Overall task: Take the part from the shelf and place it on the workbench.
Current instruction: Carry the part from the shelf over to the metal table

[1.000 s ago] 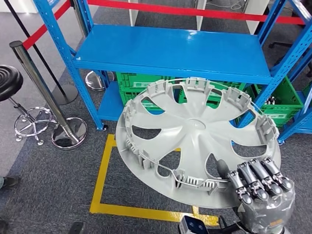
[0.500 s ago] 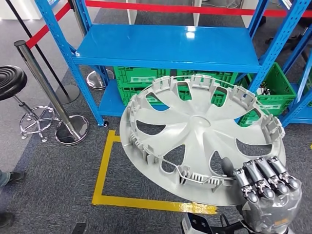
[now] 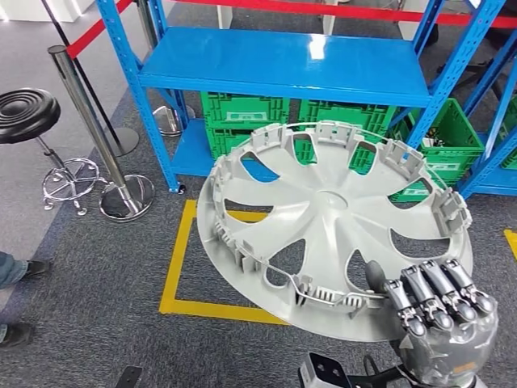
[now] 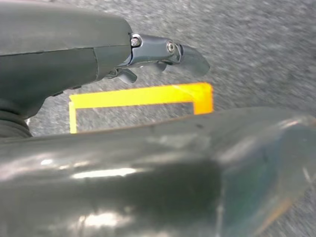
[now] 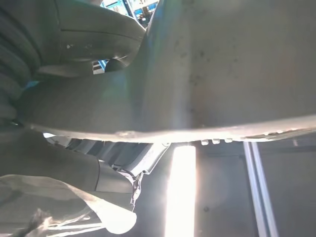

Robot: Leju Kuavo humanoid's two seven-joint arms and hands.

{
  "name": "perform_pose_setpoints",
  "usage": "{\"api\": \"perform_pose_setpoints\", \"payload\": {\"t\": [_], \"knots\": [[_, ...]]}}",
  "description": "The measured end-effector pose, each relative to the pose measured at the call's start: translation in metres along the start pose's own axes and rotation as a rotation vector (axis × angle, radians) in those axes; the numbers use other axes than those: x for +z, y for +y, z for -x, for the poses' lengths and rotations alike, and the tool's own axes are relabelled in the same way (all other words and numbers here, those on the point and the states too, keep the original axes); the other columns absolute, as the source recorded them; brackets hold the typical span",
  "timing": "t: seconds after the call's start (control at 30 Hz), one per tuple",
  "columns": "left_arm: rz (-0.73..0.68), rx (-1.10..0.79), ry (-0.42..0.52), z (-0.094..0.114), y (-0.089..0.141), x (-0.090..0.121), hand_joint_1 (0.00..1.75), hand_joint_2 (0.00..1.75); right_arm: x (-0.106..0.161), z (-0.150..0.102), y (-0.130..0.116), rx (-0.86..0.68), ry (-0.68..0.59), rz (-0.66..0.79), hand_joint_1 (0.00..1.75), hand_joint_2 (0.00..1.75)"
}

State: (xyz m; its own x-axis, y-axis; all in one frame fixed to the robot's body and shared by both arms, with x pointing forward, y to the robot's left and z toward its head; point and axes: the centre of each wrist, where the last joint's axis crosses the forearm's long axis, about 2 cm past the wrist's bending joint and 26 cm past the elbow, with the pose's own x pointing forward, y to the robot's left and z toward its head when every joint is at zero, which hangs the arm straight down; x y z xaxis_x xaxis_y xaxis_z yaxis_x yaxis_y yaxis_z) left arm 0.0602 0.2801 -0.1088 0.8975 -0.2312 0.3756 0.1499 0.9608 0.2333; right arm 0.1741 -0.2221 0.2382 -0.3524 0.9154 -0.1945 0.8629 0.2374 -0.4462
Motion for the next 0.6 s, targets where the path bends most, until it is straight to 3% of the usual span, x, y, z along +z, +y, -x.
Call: {"api": "perform_pose_setpoints", "payload": {"t": [0.6], "knots": [[0.024, -0.060, -0.001, -0.0007, -0.0043, 0.0009, 0.00, 0.00, -0.0031, -0.0053, 0.0023, -0.023, -0.009, 0.009, 1.75, 1.75]]}}
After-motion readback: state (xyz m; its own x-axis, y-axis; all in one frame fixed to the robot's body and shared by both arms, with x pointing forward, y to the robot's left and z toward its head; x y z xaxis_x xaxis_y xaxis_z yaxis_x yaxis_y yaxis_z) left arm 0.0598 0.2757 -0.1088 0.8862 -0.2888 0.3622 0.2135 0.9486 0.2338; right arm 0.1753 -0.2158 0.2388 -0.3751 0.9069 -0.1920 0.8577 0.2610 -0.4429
